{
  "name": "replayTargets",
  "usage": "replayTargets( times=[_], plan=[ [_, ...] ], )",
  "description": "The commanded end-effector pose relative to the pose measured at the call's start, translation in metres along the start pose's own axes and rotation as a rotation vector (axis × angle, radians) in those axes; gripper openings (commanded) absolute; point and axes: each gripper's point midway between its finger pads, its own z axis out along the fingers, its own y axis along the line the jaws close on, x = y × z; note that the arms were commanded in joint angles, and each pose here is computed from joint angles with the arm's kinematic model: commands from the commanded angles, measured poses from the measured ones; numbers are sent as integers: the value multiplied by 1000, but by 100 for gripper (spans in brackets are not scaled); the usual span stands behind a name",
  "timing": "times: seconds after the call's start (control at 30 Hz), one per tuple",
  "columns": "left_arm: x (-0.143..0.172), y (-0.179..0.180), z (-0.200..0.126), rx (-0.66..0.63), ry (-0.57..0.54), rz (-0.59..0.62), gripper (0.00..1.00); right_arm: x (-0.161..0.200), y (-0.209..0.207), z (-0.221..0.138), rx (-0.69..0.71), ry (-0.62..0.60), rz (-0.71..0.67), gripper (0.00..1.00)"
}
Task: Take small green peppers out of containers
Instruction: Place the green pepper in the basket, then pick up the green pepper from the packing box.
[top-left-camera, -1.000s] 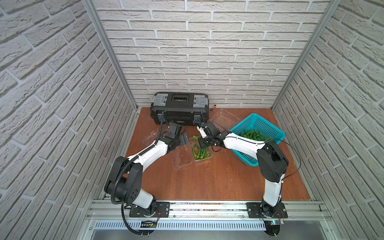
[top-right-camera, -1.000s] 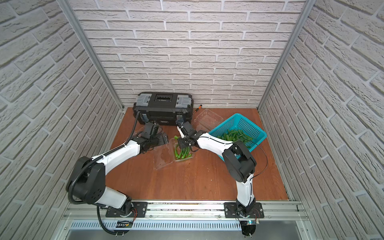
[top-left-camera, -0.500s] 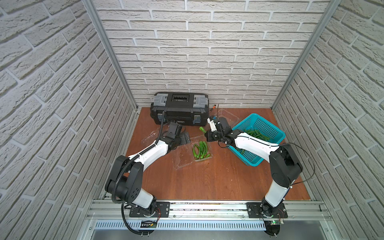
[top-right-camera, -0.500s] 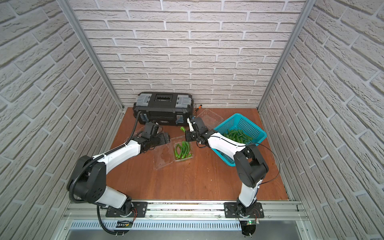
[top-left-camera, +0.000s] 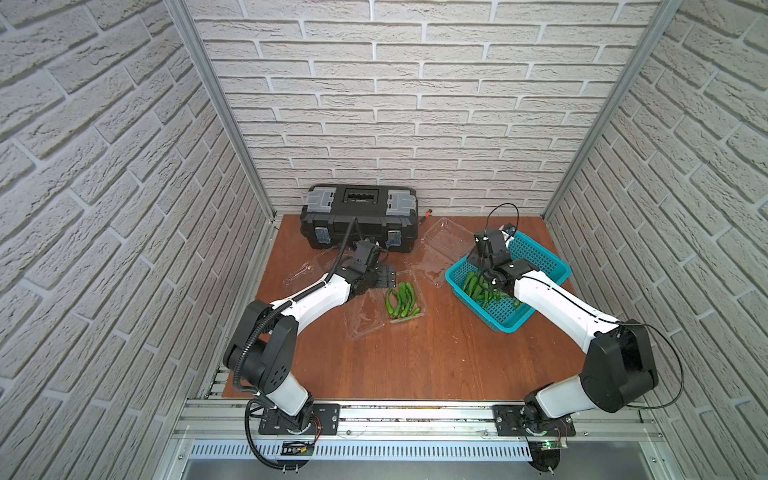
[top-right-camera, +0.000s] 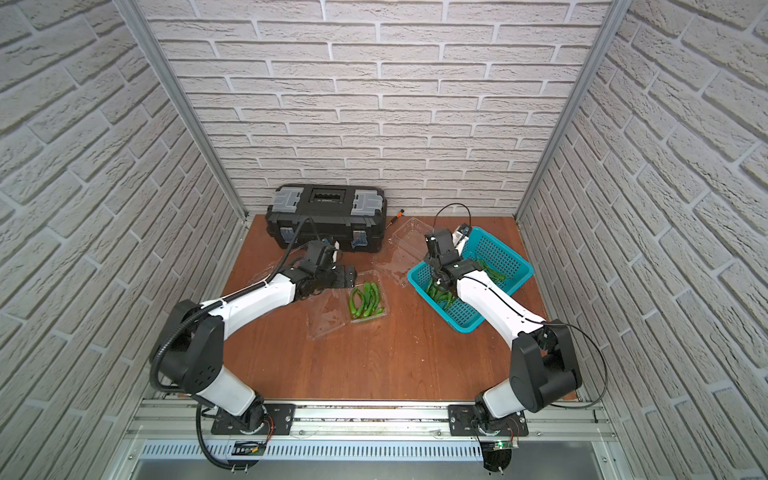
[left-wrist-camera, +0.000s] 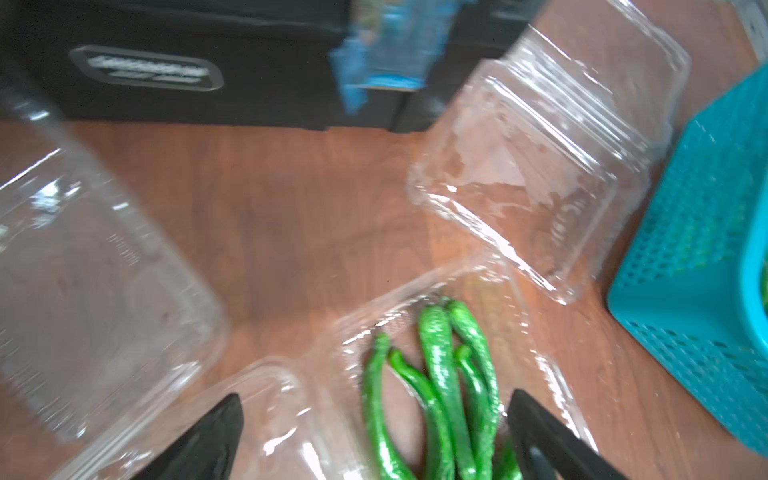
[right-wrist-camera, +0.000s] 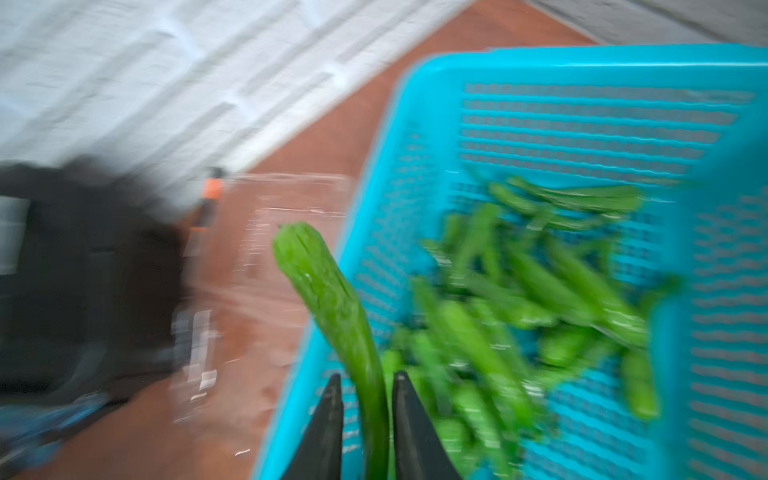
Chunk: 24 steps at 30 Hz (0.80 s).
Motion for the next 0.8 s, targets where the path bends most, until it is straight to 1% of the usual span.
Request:
replayTargets(
  times=[0.0,0.13,0.2,0.33,0.43,0.57,0.67,0.77],
  plan=[
    [13,-25,6,38,81,169,98,8,-23,3,102,14,18,27],
    [27,-44,15,67,155,246,94,11,-12,6,57,39,-15,27],
    [34,-46,20,73,194,261,87,13,-6,8,37,50,-35,27],
    [49,-43,29,65,273,270,63,14,-3,9,28,60,-62,26],
    [58,-39,34,46,316,271,49,15,-3,9,26,63,-78,26],
    [73,-34,40,28,388,272,40,16,-4,10,25,66,-88,26],
    [82,-32,44,24,425,273,38,16,-4,10,26,65,-88,26],
    [85,-27,47,3,441,269,35,17,-4,10,24,65,-90,26]
  ],
)
